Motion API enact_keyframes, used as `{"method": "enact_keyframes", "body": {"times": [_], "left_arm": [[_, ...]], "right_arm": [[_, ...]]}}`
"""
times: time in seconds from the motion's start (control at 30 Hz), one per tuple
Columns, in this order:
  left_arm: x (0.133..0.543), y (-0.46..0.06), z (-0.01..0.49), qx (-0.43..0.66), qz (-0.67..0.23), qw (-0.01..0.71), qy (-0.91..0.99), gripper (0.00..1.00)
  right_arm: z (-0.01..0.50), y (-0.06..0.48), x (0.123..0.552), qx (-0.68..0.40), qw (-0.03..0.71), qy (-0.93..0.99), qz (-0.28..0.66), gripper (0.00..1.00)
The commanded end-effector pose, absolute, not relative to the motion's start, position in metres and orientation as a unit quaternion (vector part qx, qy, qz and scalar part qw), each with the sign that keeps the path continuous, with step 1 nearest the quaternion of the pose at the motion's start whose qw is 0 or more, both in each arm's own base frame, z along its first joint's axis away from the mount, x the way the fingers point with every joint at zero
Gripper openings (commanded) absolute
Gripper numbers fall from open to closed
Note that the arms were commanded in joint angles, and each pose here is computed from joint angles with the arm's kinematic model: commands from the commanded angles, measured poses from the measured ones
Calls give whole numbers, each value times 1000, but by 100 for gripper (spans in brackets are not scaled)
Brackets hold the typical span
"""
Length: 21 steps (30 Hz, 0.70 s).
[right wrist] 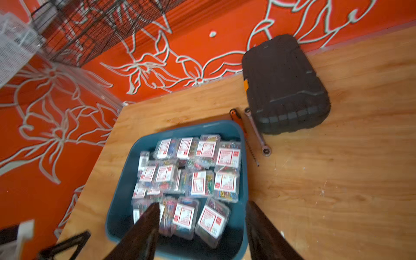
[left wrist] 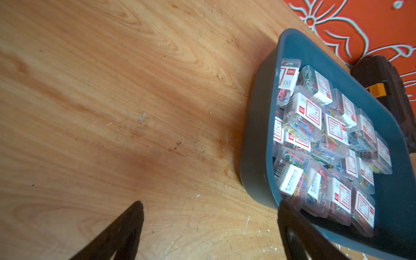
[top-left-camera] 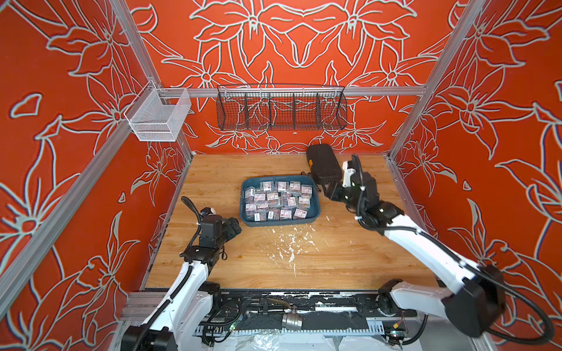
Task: Take the paper clips out of the storage box
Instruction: Pick up the boxed paper clips from the storage box.
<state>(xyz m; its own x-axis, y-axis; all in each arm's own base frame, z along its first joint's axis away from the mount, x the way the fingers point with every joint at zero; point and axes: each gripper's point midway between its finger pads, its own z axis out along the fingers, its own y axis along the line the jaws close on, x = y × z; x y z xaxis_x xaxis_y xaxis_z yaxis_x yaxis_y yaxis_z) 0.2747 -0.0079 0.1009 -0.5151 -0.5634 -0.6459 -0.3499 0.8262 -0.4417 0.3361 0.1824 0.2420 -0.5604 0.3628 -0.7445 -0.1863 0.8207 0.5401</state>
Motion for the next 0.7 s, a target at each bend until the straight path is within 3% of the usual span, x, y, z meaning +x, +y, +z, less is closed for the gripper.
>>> {"method": "enact_keyframes", "body": {"times": [0.0,0.2,0.37,0.67], "left_arm": [[276,-20,109,-236,-155,426,860,87],[276,-49,152,-212,-194,436,853,75],[284,-83,194,-156,-196,455,855,75],[332,-133,168,-108,-164,389,900,72]], "right_arm": [[229,204,306,34,434,809,394,72],[223,197,296,38,418,824,381,71],[229,199,295,31,426,812,397,71],[223,177,305,86,462,802,369,70]]}}
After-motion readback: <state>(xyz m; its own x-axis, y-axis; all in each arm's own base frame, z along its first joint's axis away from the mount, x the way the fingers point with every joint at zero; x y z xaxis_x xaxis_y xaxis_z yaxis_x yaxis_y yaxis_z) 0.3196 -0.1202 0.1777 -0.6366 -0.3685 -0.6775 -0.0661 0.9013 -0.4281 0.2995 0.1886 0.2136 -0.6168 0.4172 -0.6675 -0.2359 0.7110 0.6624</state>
